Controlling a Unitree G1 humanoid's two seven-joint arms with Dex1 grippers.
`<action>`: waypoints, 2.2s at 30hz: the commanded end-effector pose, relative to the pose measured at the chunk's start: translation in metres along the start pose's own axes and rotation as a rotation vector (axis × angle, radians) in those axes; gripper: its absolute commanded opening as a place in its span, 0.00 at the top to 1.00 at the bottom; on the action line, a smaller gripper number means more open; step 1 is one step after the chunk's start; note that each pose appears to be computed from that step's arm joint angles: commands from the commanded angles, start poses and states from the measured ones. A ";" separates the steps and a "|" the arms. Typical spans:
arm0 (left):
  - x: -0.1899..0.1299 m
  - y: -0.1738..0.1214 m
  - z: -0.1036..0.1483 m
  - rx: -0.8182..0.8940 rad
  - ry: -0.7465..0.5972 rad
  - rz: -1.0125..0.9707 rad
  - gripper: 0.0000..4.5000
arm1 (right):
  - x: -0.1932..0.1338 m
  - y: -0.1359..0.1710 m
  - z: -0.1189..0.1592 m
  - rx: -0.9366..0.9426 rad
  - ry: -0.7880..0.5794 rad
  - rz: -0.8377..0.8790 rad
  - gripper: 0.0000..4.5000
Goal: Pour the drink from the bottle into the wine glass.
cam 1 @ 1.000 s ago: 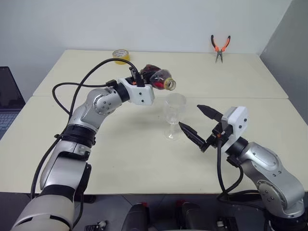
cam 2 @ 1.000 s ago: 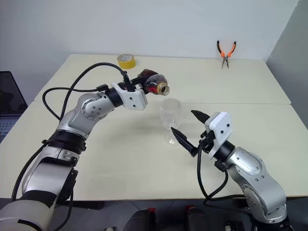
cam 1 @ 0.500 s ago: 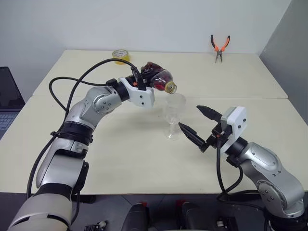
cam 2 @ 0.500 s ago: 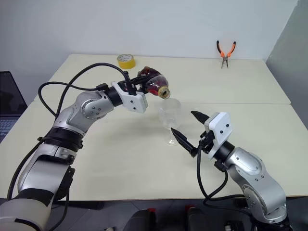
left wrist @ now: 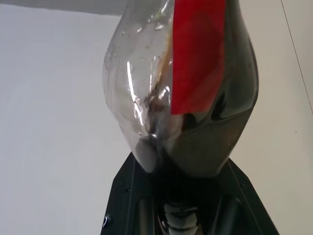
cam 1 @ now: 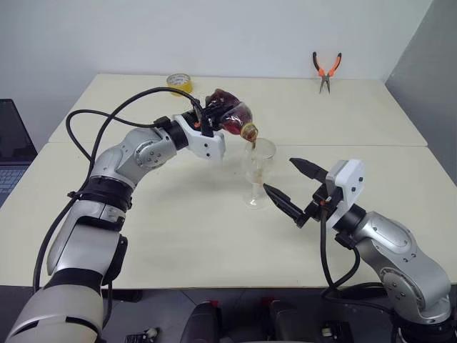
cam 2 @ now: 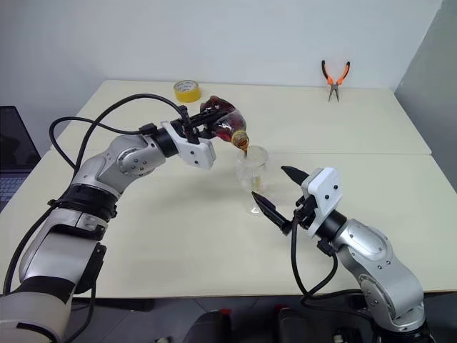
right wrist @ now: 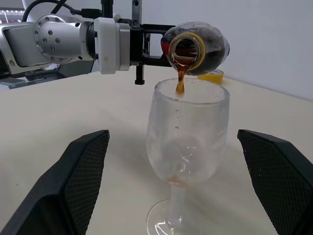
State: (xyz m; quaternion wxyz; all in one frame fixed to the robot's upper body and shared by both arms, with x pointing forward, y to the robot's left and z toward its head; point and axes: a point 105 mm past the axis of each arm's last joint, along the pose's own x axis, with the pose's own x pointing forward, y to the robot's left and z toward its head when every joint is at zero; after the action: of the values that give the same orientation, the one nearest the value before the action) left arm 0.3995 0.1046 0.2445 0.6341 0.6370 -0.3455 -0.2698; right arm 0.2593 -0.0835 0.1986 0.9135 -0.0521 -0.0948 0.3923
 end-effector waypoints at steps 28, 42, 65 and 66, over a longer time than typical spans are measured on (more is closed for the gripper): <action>0.010 0.030 0.006 0.082 -0.054 0.086 0.88 | 0.000 0.003 0.007 -0.025 -0.036 0.000 0.00; 0.012 0.034 0.008 0.103 -0.062 0.088 0.88 | 0.002 0.004 0.007 -0.020 -0.038 0.002 0.00; 0.013 0.037 0.007 0.123 -0.060 0.092 0.88 | 0.001 0.006 0.005 -0.016 -0.034 0.007 0.00; 0.012 0.037 0.007 0.123 -0.059 0.092 0.88 | 0.001 0.006 0.005 -0.016 -0.033 0.007 0.00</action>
State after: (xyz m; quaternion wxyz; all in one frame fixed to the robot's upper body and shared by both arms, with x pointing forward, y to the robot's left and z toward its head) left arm 0.4027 0.0959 0.2562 0.6049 0.6540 -0.3728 -0.2596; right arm 0.2588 -0.0798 0.1945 0.9141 -0.0520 -0.0915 0.3916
